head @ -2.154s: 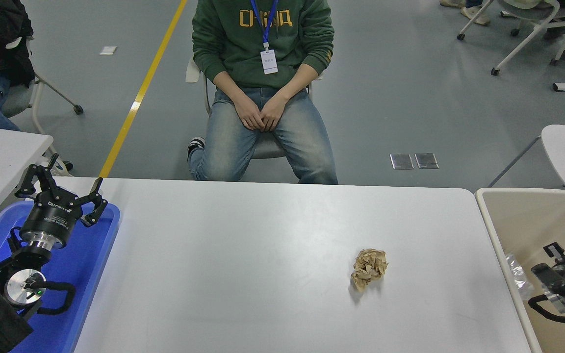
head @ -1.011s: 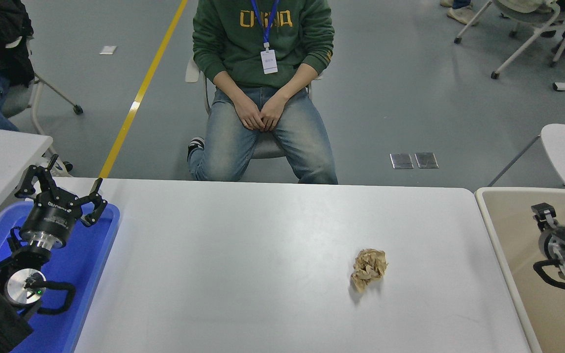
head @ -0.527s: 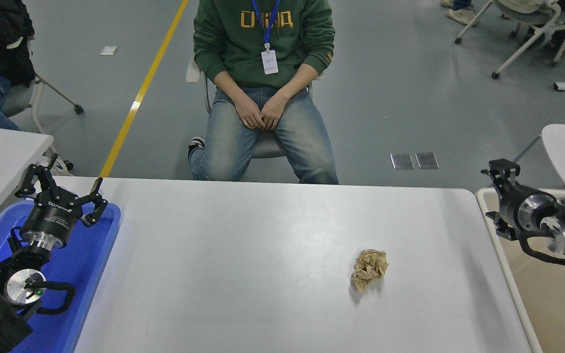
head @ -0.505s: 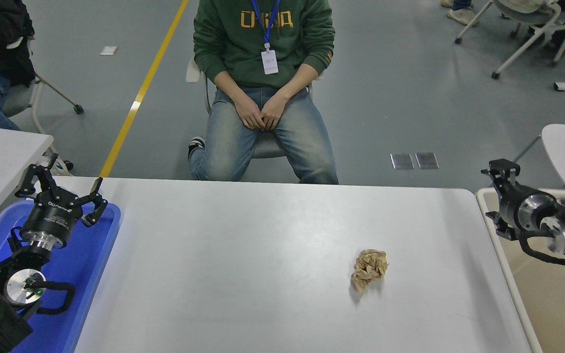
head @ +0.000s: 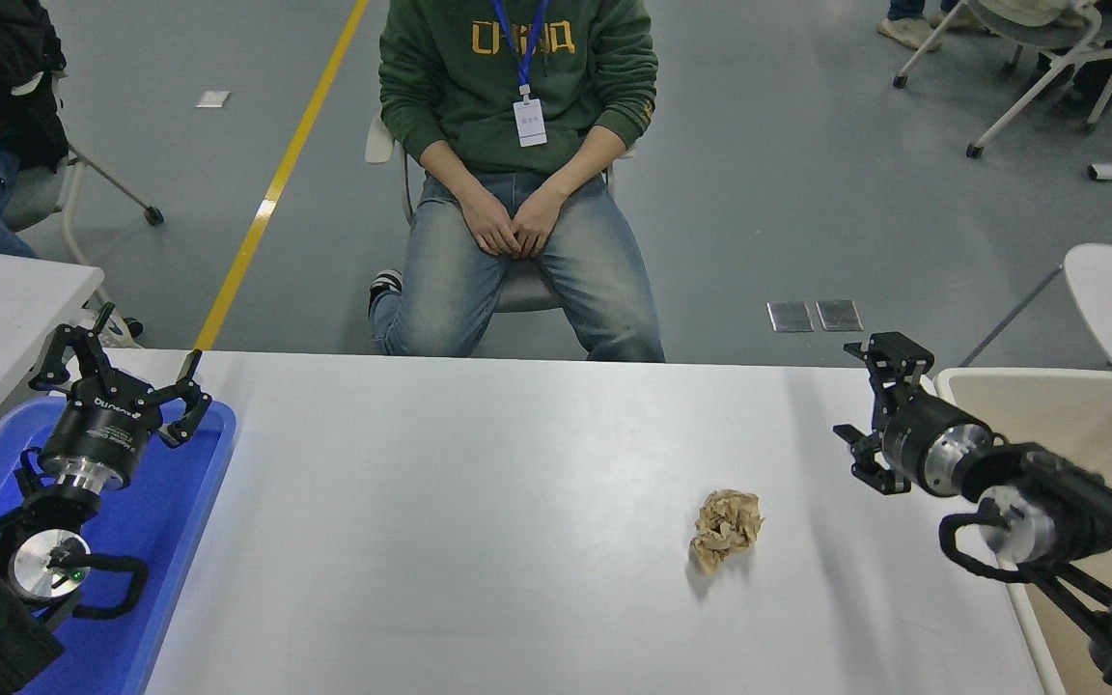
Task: Clean the table surface
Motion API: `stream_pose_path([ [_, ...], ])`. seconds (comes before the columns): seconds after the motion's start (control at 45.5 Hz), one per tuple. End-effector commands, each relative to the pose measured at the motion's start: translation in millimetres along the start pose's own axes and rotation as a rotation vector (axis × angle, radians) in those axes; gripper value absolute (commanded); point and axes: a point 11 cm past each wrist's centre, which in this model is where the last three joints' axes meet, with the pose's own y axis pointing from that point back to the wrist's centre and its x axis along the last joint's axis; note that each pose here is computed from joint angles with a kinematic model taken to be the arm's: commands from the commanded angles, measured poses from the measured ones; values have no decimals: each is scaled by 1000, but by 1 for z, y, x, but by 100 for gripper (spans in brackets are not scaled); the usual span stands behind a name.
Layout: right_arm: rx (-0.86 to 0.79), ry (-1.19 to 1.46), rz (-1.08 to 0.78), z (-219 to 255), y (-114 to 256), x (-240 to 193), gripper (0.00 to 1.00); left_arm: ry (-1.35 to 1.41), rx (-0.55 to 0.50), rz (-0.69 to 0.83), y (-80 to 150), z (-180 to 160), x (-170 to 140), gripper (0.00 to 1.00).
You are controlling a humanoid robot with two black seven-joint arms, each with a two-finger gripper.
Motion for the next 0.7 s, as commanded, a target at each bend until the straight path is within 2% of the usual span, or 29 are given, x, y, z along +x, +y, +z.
stream_pose_path([
  [0.0, 101, -201, -31, 3, -6, -35, 100, 0, 0, 0, 0, 0, 0, 100],
  [0.33, 149, -479, 51, 17, -26, -50, 100, 0, 0, 0, 0, 0, 0, 100],
  [0.681, 147, -529, 123, 37, -33, -45, 100, 0, 0, 0, 0, 0, 0, 100],
])
